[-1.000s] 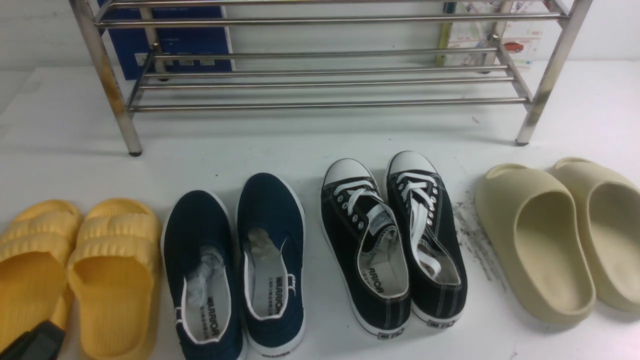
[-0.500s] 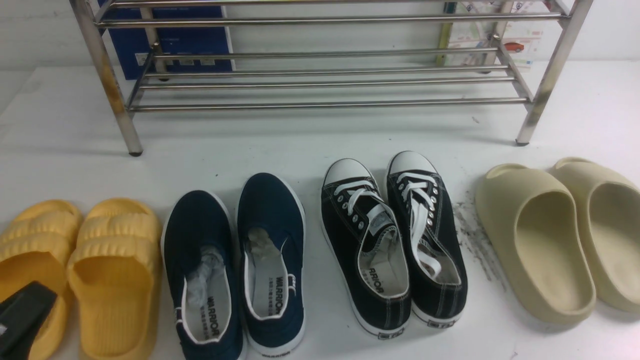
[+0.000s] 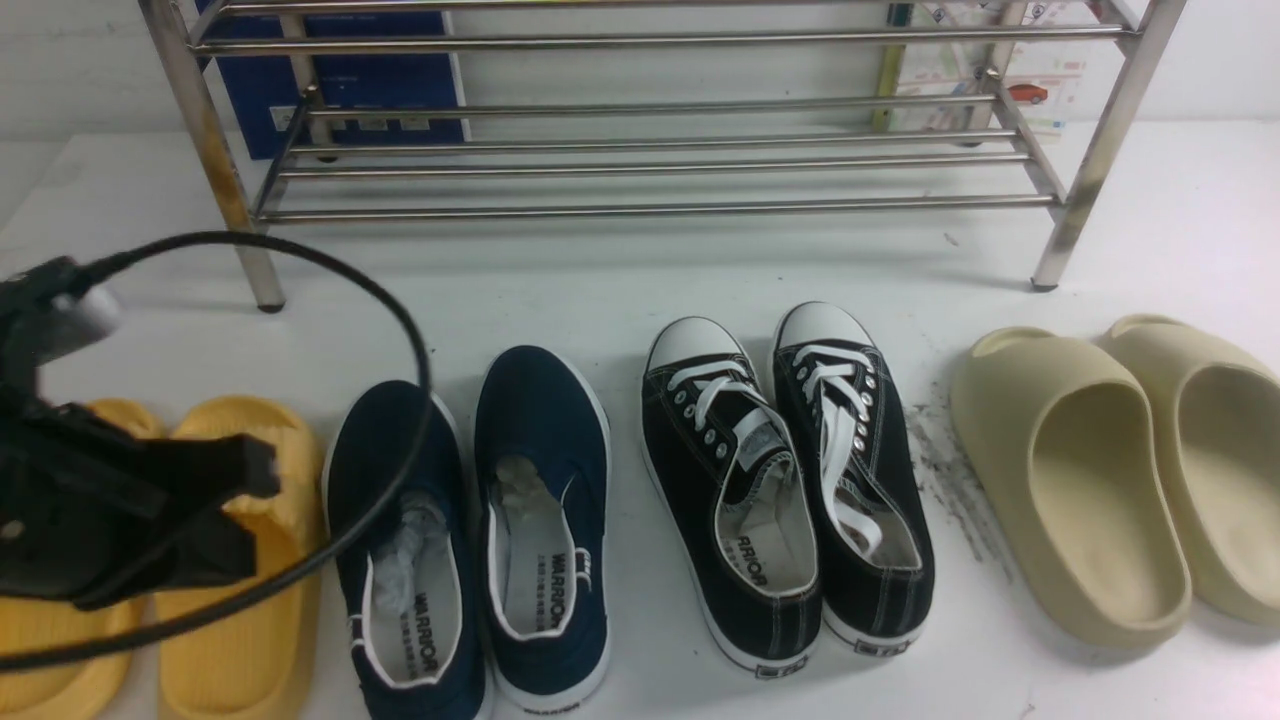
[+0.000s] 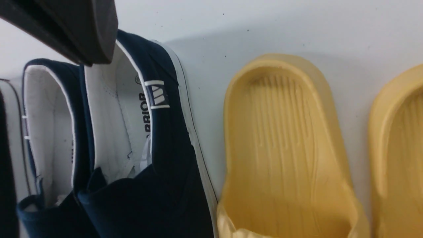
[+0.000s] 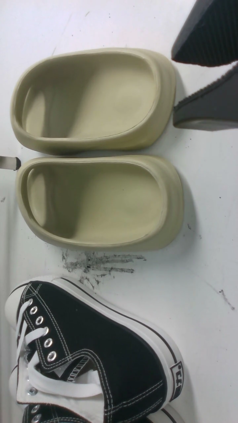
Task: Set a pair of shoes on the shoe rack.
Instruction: Use the left arm to grab the shoe closest to it
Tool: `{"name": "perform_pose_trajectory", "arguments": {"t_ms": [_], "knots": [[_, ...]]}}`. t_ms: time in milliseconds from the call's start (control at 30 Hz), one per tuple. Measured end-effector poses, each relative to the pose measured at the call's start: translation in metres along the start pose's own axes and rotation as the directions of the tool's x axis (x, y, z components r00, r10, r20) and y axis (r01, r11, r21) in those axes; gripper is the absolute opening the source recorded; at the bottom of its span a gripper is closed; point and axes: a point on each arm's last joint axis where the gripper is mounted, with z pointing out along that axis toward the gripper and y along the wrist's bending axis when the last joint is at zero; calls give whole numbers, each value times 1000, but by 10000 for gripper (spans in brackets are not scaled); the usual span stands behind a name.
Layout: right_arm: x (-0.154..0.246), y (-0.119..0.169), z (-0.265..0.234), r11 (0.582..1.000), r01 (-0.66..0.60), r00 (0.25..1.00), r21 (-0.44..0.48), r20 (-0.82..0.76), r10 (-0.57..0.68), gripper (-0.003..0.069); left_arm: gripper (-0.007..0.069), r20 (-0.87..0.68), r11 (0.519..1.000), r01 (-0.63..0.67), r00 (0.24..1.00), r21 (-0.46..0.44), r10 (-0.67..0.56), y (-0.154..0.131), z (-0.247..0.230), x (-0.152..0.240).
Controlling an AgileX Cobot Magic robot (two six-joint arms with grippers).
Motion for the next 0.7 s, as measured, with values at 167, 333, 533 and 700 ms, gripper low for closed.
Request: {"name": "perform_pose_trajectory", "arguments": {"t_ms": [167,333,533,700], "knots": [[0,0,0,1000,0,1000,0,0,0,239,-13,-129,996,-88,988,-36,83,-39,37,-2],[0,0,0,1000,0,1000,0,0,0,239,-12,-142,988,-104,986,-114,87,-55,48,8],[0,0,0,1000,0,1000,0,0,0,239,171,-173,972,-71,984,-224,32,-52,71,6],[0,0,0,1000,0,1000,0,0,0,239,353,-226,957,-57,974,-283,-9,-48,96,6]]}}
